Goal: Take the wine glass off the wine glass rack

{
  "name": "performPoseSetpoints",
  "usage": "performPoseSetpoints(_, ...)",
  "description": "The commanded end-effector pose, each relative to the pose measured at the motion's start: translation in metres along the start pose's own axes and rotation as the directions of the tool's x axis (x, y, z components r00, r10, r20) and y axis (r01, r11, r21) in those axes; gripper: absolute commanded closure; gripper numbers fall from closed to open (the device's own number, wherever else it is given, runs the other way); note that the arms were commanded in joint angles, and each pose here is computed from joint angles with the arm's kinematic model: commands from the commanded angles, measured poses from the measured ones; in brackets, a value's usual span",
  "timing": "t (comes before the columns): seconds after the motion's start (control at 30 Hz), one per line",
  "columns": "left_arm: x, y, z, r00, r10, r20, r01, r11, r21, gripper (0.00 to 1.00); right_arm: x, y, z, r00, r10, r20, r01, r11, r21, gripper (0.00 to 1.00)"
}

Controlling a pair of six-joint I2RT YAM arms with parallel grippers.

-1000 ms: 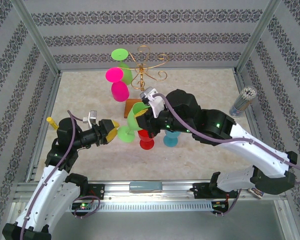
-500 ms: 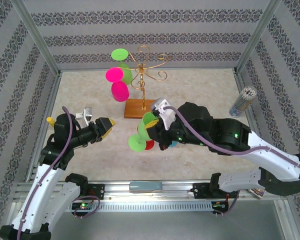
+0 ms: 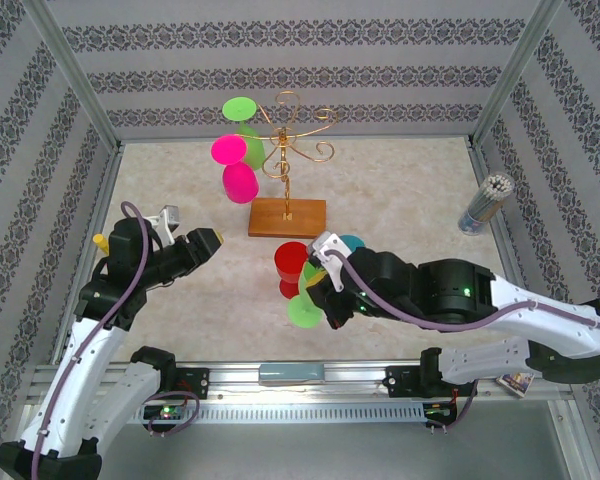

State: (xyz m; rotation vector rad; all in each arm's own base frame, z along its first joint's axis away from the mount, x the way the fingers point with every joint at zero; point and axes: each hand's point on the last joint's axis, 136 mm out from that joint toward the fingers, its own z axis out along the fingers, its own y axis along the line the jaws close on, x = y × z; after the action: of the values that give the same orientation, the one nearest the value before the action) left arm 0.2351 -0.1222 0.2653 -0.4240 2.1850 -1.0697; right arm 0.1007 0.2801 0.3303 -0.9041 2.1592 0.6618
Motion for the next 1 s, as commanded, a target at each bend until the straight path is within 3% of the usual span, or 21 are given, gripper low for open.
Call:
performPoseSetpoints(0.0, -0.006, 0.002, -0.003, 0.999, 0.033, 0.021, -0.032, 0.999, -0.022, 0.47, 0.014, -0.018, 0.002, 0.999, 0.039, -0.004, -0.039, 0.995, 0.092, 1.00)
performPoseSetpoints(0.5, -0.006, 0.007, 0.006, 0.999, 0.041, -0.001, -0.041, 0.998, -0.037, 0.46, 0.060, -0.048, 0.040, 0.999, 0.032, -0.017, -0.027, 0.964, 0.264, 1.00)
performPoseSetpoints(0.97, -0.002, 0.011, 0.007, 0.999, 0.037, -0.006, -0.038, 0.998, -0.041, 0.46, 0.077, -0.041, 0.074, 0.998, 0.053, 0.024, -0.058, 0.965, 0.256, 1.00)
